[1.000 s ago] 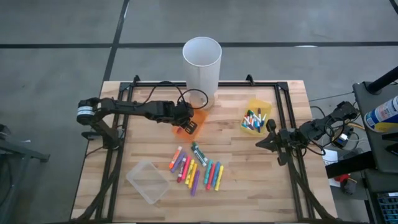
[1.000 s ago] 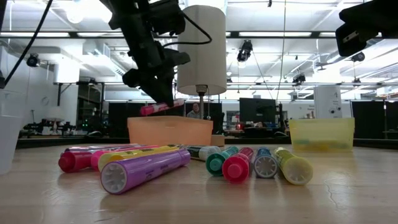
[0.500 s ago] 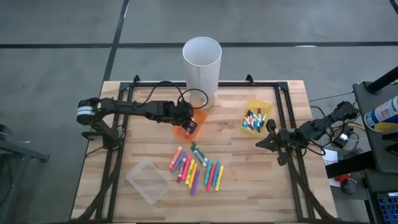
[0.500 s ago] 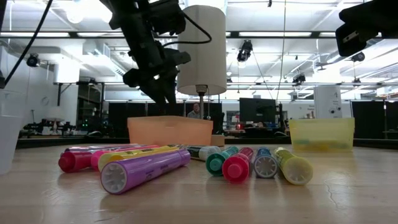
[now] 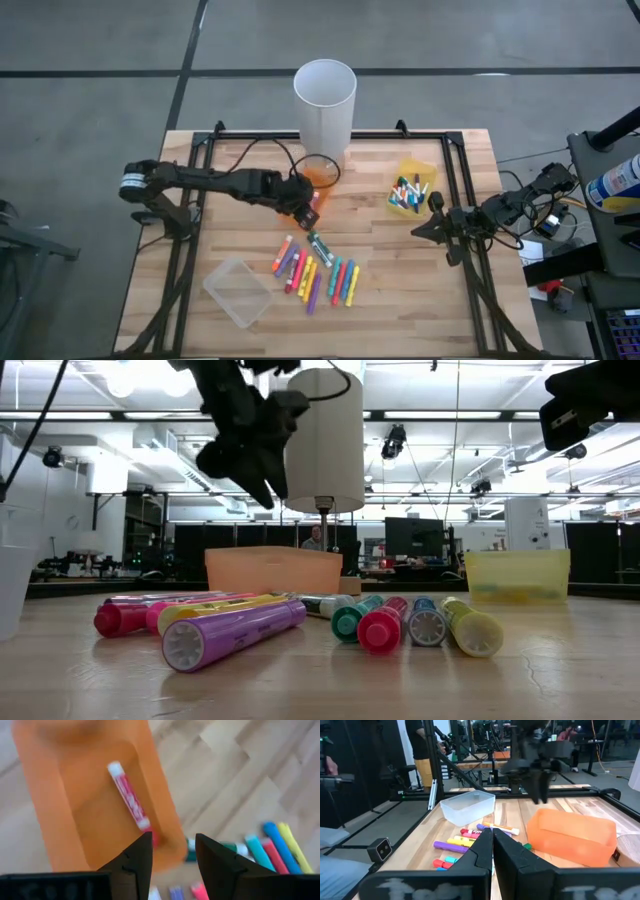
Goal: Pick & Place Markers
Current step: Put the large orange marker pen into the orange bin
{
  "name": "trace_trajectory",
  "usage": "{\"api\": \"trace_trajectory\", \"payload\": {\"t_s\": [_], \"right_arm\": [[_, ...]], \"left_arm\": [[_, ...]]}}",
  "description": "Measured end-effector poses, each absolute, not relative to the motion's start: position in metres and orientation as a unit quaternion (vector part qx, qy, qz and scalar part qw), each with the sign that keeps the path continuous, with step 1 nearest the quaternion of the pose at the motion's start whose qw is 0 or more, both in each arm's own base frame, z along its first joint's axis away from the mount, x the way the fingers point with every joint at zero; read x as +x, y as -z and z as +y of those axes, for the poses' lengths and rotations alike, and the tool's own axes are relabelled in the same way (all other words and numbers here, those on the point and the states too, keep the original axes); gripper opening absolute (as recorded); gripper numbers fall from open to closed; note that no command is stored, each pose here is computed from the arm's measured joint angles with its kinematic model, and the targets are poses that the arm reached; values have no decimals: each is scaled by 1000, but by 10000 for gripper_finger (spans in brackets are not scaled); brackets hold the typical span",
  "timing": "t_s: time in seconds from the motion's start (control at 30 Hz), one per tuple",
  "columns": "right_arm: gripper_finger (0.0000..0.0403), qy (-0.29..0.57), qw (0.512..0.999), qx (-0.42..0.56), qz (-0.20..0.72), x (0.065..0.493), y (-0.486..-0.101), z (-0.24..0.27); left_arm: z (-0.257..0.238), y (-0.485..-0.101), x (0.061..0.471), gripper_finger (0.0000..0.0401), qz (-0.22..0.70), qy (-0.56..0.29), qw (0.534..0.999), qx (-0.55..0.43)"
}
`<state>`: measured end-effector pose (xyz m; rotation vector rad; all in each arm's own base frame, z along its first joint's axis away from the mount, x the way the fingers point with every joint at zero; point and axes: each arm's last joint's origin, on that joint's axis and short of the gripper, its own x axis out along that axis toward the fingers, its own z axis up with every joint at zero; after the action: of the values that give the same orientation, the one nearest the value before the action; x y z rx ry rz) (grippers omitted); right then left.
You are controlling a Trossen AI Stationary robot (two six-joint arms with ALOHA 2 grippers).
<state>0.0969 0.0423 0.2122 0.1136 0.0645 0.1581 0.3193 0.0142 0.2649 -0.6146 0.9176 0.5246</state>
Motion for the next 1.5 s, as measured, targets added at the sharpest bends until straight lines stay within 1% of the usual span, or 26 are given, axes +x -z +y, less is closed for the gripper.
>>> {"api": "trace_trajectory", "payload": {"t_s": [0.13, 0.33, 0.47, 0.67, 0.8, 0.93, 1.03, 1.27, 1.5], "right_arm": [[9, -79, 995, 57, 32, 97, -212, 42], [9, -79, 995, 57, 32, 97, -212, 42], [9, -79, 995, 57, 32, 97, -212, 42], [9, -79, 995, 57, 32, 97, -212, 42], [9, -79, 995, 57, 32, 97, -212, 42], [9, -79, 995, 57, 32, 97, -212, 42], [9, -79, 995, 57, 32, 97, -212, 42], [9, -79, 995, 57, 32, 97, -212, 42], [9, -79, 995, 57, 32, 97, -212, 42]], "left_arm": [[-10, -263, 315, 142, 462, -229, 803, -299], [-38, -256, 303, 142, 503, -240, 772, -305], [-54, -256, 300, 142, 496, -251, 773, -305], [-70, -253, 295, 142, 483, -264, 791, -268], [-77, -244, 290, 142, 485, -278, 778, -288], [-80, -225, 281, 142, 507, -291, 750, -309], [-80, -211, 277, 142, 508, -303, 738, -325], [-79, -185, 273, 142, 490, -287, 747, -345], [-78, -177, 272, 142, 484, -293, 748, -347]]}}
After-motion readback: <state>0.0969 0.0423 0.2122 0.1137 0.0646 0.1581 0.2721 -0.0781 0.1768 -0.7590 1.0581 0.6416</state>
